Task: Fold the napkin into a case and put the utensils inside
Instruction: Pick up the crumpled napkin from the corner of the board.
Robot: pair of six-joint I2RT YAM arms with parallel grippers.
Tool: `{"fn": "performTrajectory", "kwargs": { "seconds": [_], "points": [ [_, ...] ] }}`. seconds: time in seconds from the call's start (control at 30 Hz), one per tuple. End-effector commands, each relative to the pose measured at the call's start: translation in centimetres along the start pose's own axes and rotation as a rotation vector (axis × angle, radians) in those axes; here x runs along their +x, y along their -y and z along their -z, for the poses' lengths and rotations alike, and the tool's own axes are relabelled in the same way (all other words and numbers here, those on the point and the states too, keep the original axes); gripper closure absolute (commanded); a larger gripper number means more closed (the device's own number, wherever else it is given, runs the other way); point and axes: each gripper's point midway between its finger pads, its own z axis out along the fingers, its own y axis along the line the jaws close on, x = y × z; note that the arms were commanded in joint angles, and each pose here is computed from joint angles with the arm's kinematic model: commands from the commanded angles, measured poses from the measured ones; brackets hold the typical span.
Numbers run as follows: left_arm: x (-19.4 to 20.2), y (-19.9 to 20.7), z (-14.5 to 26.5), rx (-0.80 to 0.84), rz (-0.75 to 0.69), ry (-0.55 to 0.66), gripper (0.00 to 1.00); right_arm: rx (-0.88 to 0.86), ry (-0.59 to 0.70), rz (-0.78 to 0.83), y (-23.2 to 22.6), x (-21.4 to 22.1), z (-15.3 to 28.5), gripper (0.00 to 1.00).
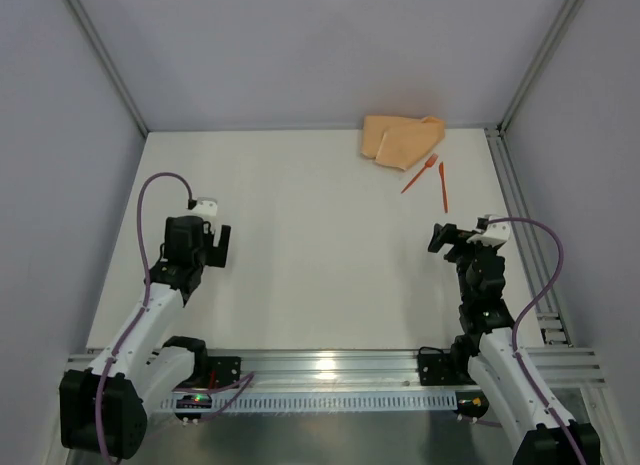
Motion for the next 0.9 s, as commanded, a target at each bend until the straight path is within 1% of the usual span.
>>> {"fn": "performTrajectory", "kwargs": {
  "seconds": [0.0,0.1,0.17,0.2,0.27,0.3,0.33,0.37,0.4,0.47,0.5,0.53,0.57,0.6,0.63,0.67,0.7,0.73,0.77,0.8,0.83,0.87],
  "points": [
    [-1.5,-0.3,-0.1,-0.013,0.037,0.055,0.01,0.022,0.051,-0.023,0.2,-1.3,-0.2,0.01],
    [-1.6,0.6,-0.4,0.034,0.025,0.048,0.01,-0.001,0.063,-0.033,-0.3,-1.9,-0.3,0.01],
    [-1.3,1.3,-1.0,0.075,-0.018,0.016,0.01,-0.028,0.089,-0.049,-1.2,-3.9,-0.7,0.01],
    [-2.0,1.3,-1.1,0.084,-0.054,0.018,0.01,-0.060,0.093,-0.050,-2.2,-5.6,-1.4,0.01],
    [-2.3,0.9,-1.6,0.066,-0.090,-0.004,0.01,-0.092,0.060,-0.047,-3.5,-6.8,-2.7,0.01],
    [-2.0,0.9,-2.4,0.061,-0.106,-0.044,0.01,-0.112,0.031,-0.045,-4.8,-8.5,-4.8,0.01],
    [-3.6,0.5,-2.6,0.043,-0.105,-0.033,0.01,-0.111,-0.002,-0.048,-5.2,-8.8,-6.0,0.01],
    [-3.9,0.1,-2.9,0.024,-0.110,-0.049,0.01,-0.105,-0.062,-0.048,-5.6,-8.5,-7.3,0.01],
    [-3.3,0.2,-3.7,0.024,-0.127,-0.102,0.01,-0.101,-0.097,-0.050,-6.5,-9.4,-10.3,0.01],
    [-4.7,0.1,-4.1,0.014,-0.123,-0.097,0.01,-0.078,-0.177,-0.047,-6.9,-8.6,-13.3,0.00],
    [-4.8,0.2,-4.3,0.019,-0.122,-0.105,0.01,-0.085,-0.141,-0.062,-8.0,-11.5,-15.5,0.01],
    [-4.4,0.4,-4.7,0.027,-0.126,-0.122,0.01,-0.059,-0.242,-0.050,-7.8,-7.7,-18.4,0.01],
    [-4.4,0.5,-4.7,0.032,-0.129,-0.124,0.01,-0.041,-0.304,-0.044,-7.8,-6.4,-19.7,0.01],
    [-4.3,0.5,-4.8,0.033,-0.132,-0.127,0.01,-0.048,-0.272,-0.055,-8.9,-9.1,-22.1,0.01],
    [-4.4,0.4,-4.8,0.031,-0.138,-0.123,0.01,-0.006,-0.414,-0.034,-8.1,-3.7,-24.2,0.01],
    [-4.2,0.5,-4.8,0.031,-0.140,-0.125,0.01,-0.001,-0.441,-0.036,-8.3,-2.9,-25.6,0.01],
    [-4.3,0.4,-4.7,0.030,-0.143,-0.119,0.01,-0.017,-0.396,-0.047,-9.4,-5.6,-28.0,0.01],
    [-4.3,0.4,-4.7,0.029,-0.144,-0.118,0.01,-0.016,-0.433,-0.045,-9.5,-4.2,-29.3,0.01],
    [-4.5,0.3,-4.6,0.028,-0.145,-0.110,0.01,-0.030,-0.557,-0.038,-9.7,1.0,-30.3,0.02],
    [-4.6,0.3,-4.6,0.027,-0.146,-0.106,0.01,-0.055,-0.517,-0.048,-10.7,-0.9,-32.0,0.03],
    [-4.8,0.2,-4.5,0.027,-0.144,-0.101,0.01,-0.094,-0.569,-0.055,-11.6,0.7,-32.2,0.03],
    [-4.9,0.3,-4.4,0.030,-0.145,-0.102,0.01,-0.111,-0.588,-0.054,-12.2,1.7,-32.7,0.04]
  ]
}}
